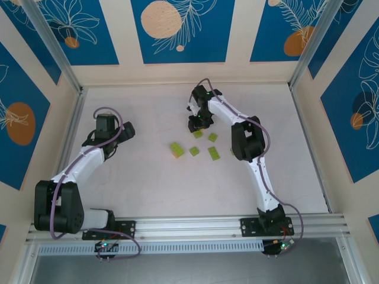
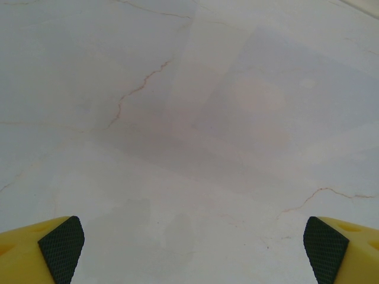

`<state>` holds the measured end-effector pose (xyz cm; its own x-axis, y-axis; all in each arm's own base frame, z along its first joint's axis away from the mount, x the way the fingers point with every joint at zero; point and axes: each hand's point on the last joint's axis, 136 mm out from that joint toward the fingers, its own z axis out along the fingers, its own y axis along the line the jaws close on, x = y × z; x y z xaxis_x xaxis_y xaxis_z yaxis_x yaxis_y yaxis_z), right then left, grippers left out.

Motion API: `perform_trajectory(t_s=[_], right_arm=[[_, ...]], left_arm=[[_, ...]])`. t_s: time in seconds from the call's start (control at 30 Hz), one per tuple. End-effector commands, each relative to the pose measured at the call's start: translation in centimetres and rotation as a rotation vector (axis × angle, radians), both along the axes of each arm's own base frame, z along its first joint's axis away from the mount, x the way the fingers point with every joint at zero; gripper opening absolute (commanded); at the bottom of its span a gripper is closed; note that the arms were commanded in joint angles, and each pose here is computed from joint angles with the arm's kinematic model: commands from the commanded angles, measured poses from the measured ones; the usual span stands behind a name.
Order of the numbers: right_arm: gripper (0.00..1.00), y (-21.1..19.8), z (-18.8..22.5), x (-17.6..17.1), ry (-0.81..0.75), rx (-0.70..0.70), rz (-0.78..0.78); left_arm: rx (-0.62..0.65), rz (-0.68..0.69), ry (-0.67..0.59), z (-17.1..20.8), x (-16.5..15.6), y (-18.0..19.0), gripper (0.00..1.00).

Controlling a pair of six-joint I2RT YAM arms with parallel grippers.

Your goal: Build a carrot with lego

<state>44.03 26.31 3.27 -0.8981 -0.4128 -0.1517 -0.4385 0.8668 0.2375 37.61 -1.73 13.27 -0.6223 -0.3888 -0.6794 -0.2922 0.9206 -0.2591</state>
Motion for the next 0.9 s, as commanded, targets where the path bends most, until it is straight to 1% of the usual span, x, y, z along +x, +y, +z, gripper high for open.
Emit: perform_trajectory(t_s=[0.0,0.07,0.2,0.3,0.43,0.6,0.87], right_arm=[[0.33,1.5,5.2,-2.5,-0.043,0.05,0.031],[0.33,1.9,6.7,-4.3,-0.056,0.042,0.055],[0.33,3.2,8.3,-7.9,-0.06,0.033,0.097],[0.33,4.3,8.7,-10.2,-0.046,0.018,0.108],[0.33,6.1,8.8,-12.1,-0.041,0.002,0.122],[0.33,7.8,8.7,-12.5,-0.04,0.002,0.127],[0.33,8.6,7.4,-11.4,-0.032,-0.028,0.135]], left_arm=[[-0.007,-0.017,-0.03,1.3,0.6,-0.2,0.98],[-0.007,-0.017,-0.03,1.3,0.5,-0.1,0.98],[-0.007,-0.016,-0.035,1.5,0.5,-0.1,0.98],[-0.011,-0.016,-0.034,1.4,0.5,-0.2,0.98],[-0.014,-0.018,-0.037,1.5,0.5,-0.2,0.98],[-0.015,-0.02,-0.042,1.7,0.5,-0.3,0.98],[-0.013,-0.022,-0.044,1.8,0.5,-0.3,0.98]])
